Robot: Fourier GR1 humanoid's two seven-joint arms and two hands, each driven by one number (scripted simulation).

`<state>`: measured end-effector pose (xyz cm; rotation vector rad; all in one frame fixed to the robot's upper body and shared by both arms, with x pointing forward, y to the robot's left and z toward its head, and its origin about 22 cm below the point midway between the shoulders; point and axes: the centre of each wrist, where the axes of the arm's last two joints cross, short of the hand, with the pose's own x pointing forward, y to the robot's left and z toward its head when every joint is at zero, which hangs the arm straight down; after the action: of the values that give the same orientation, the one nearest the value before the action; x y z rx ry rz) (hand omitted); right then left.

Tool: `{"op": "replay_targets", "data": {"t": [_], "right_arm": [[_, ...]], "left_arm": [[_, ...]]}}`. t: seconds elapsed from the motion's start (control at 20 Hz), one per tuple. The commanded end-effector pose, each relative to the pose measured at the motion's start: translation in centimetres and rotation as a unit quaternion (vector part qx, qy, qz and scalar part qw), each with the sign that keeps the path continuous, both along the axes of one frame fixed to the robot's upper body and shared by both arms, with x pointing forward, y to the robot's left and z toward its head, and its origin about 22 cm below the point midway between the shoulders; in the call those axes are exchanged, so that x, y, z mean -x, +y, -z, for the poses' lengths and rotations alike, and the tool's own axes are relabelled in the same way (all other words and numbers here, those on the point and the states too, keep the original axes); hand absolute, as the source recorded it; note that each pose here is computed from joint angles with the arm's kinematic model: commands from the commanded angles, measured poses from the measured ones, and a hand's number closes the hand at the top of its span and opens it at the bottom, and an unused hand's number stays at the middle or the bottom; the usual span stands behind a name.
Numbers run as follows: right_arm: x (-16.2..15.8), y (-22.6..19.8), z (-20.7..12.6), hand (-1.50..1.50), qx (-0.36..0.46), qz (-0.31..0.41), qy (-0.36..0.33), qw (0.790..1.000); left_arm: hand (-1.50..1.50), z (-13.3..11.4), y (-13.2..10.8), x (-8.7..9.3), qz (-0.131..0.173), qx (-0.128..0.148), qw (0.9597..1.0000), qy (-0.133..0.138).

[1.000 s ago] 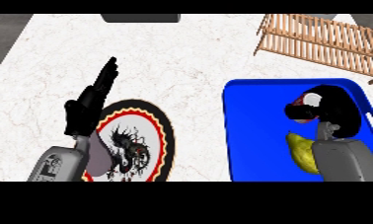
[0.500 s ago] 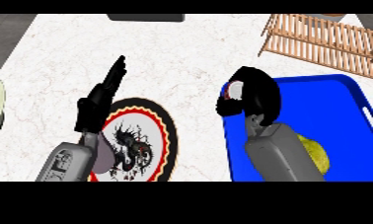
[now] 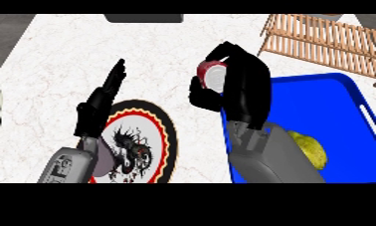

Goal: Pick the can from the tray and place it in the tiered shelf

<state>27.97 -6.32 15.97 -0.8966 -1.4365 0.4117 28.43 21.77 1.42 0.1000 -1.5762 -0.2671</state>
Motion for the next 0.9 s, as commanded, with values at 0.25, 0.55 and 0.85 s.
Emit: {"op": "replay_targets", "data": {"t": [0.25,0.55,0.85], "right_arm": [[1.2,0.8,-6.3,1.5,0.011,0.135,-0.057,0.989],[-0.7,-1.0,-10.7,1.5,0.028,0.189,-0.113,0.975],[-2.2,-3.1,-13.7,1.5,0.078,0.223,-0.13,0.963]], "left_arm": [[0.0,0.2,0.6,1.3,-0.006,-0.003,1.0,-0.005],[0.0,-0.6,-0.5,0.6,-0.002,-0.004,1.0,-0.003],[0.0,0.5,1.1,0.6,-0.002,-0.003,1.0,0.009]]}}
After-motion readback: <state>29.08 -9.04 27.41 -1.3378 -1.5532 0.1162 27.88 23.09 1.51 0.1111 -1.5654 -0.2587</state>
